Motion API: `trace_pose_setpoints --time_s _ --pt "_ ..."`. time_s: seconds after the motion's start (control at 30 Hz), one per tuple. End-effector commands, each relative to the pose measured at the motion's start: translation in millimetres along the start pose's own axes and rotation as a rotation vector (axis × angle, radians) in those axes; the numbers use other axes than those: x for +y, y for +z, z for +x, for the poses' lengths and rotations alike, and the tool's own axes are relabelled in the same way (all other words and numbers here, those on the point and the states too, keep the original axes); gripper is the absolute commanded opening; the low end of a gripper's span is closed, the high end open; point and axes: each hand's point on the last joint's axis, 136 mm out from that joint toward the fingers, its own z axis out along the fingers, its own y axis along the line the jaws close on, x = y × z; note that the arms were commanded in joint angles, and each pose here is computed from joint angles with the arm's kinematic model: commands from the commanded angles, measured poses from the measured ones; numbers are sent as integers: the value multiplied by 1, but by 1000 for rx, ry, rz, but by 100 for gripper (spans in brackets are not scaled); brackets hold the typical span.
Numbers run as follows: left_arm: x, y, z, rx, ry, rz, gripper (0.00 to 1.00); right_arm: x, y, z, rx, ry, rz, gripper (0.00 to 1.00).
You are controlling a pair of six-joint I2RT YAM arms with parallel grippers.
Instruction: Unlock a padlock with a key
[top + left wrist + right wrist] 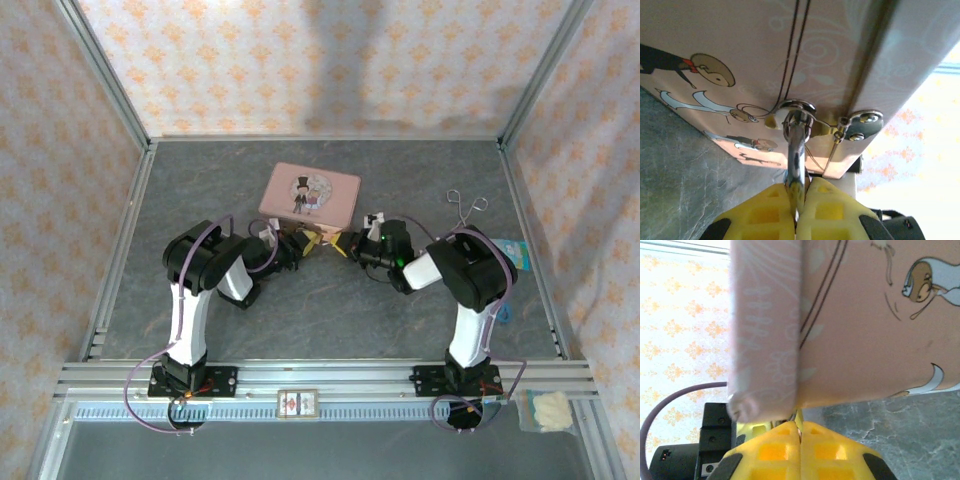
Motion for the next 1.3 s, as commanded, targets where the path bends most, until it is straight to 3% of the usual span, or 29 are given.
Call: trace_pose_setpoints --time_s 0.0,0.37,0.57,0.7,0.87,1.27 --pt "-57 -4 -4 -74 51 198 0 32 -6 -9 -73 -15 -109 0" --pt "-65 -4 -2 -77 15 242 0 28 -6 -2 -99 41 -121 0" --pt "-65 3 8 4 23 254 0 16 -19 -6 -169 51 -58 0" --pt "-36 1 10 31 91 136 0 11 -22 -7 -181 35 -27 0" --pt "7 -11 -5 -33 160 -44 0 9 -24 -7 -187 22 -10 0" --pt "9 -6 -15 -217 129 -66 28 11 -33 -7 -212 7 0 0"
